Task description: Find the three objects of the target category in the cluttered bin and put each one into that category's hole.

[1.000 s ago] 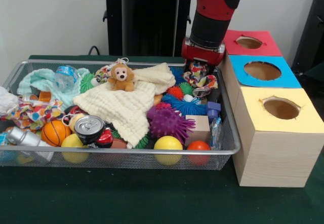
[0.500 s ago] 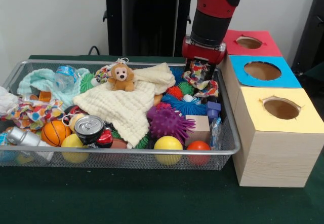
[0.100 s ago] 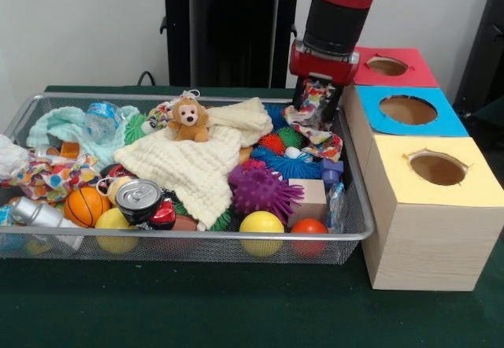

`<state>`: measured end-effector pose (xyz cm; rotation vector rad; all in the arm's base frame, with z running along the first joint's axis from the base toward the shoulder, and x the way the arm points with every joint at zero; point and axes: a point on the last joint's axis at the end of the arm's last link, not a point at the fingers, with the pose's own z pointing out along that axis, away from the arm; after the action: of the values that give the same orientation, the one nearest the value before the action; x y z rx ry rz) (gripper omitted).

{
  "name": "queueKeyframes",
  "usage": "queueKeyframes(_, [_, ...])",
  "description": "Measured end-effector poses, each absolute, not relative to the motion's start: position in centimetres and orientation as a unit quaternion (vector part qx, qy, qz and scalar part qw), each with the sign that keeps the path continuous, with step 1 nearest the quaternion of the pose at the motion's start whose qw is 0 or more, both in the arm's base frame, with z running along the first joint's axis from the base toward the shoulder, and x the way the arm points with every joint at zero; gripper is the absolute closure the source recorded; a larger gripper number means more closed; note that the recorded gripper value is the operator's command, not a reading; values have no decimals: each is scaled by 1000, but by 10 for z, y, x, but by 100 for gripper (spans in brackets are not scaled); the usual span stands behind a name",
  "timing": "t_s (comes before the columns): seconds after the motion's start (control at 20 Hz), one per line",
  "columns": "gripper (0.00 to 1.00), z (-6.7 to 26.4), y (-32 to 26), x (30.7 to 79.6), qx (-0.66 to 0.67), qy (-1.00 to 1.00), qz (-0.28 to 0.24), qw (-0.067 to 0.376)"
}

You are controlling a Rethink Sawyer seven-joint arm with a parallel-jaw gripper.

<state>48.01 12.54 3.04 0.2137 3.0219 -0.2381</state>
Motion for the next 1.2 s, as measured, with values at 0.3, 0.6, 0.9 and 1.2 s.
queueKeyframes(0.3, [0, 55, 134, 489, 67, 993, -73, 70])
queueKeyframes(0.6, [0, 52, 133, 488, 69, 993, -74, 66])
queueKeyframes(0.9, [0, 48, 133, 485, 69, 993, -75, 61])
queueKeyframes(1.2, [0, 41, 131, 479, 68, 993, -80, 53])
